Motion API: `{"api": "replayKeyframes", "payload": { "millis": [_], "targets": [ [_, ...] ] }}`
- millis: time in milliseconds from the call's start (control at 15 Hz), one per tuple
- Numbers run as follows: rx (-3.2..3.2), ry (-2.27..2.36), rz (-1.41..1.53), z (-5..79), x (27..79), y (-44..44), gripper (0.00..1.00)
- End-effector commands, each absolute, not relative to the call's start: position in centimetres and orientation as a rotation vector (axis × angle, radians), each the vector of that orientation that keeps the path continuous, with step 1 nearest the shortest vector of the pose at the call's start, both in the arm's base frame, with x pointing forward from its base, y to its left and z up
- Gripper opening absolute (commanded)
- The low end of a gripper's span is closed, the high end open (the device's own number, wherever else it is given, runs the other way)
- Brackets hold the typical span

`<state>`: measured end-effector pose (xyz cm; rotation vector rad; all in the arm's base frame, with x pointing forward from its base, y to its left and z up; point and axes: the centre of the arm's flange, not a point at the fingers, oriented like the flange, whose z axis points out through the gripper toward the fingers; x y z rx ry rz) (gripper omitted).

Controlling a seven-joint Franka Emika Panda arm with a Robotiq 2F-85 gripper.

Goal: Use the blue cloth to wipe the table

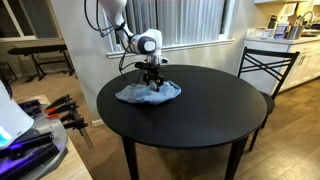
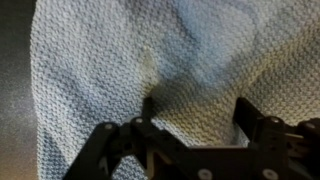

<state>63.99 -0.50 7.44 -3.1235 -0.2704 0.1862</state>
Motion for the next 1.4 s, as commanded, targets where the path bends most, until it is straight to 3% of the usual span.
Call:
{"api": "replayKeyframes", "payload": {
  "millis": [0,533,1333],
  "targets": [
    [-3.149,-0.315,0.232,6.3,64.3,-0.6,0.53],
    [-3.107,-0.408,0.301,5.6,65.4,2.2,0.04],
    [-2.897,-1.016,0.519,3.1,62.3,22.5,0.05]
  ]
}}
